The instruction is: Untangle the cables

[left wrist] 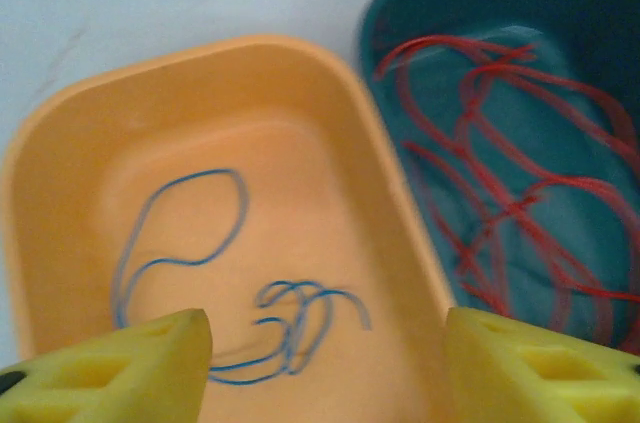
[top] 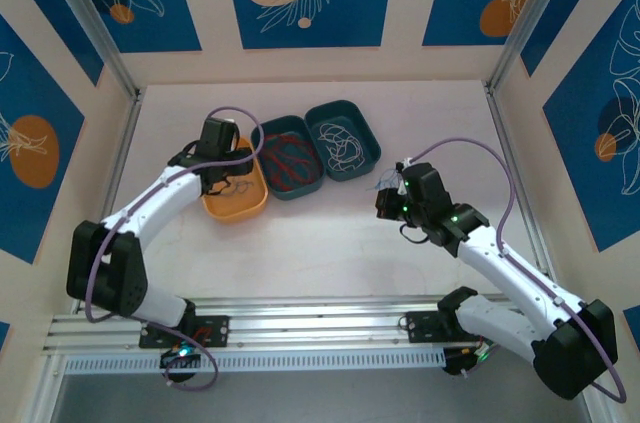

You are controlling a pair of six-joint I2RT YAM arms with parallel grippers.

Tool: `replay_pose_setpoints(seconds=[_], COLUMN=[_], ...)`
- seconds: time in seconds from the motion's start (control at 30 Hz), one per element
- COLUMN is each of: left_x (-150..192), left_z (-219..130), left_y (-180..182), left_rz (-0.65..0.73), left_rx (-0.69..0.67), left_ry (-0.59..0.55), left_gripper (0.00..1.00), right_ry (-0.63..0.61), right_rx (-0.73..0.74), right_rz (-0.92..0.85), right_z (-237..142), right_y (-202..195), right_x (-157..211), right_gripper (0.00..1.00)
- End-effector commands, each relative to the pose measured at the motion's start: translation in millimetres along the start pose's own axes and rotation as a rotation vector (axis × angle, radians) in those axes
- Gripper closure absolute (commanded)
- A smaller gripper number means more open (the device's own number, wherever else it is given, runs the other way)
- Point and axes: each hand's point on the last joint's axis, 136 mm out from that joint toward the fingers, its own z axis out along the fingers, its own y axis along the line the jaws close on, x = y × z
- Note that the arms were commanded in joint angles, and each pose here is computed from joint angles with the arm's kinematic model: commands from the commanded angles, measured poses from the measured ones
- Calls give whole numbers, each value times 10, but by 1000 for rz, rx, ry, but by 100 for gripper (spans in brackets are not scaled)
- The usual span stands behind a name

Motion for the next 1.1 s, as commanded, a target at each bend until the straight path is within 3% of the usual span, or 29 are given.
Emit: replay_pose_setpoints(seconds=[0.0, 0.1, 0.23, 0.6, 0.8, 1.07], left_x=[-14, 48, 101, 173, 183, 107], left_z=[-241, -398, -578, -1117, -1562, -1774], left_y=[-368, -621, -834, -1502, -1933, -2224], left_rz=[-62, -104, -105, 94, 220, 337], left_rx=[244, 402, 514, 856, 1067, 1135], left_ry=[-24, -41, -87, -277, -330, -322], left_gripper=[35, 36, 35, 25, 22, 25], right_ry=[20, 39, 76, 88, 112, 160], right_rx=[-90, -185, -397, -659, -739, -774], right_rz=[33, 50, 33, -19, -106, -197], right_z=[-74, -136, -286, -689, -784, -793], right_y=[170, 290, 579, 1070, 1226, 1372], right_x=[-71, -100, -114, -248, -128, 44], right_gripper=[100, 100, 100, 100, 100, 100])
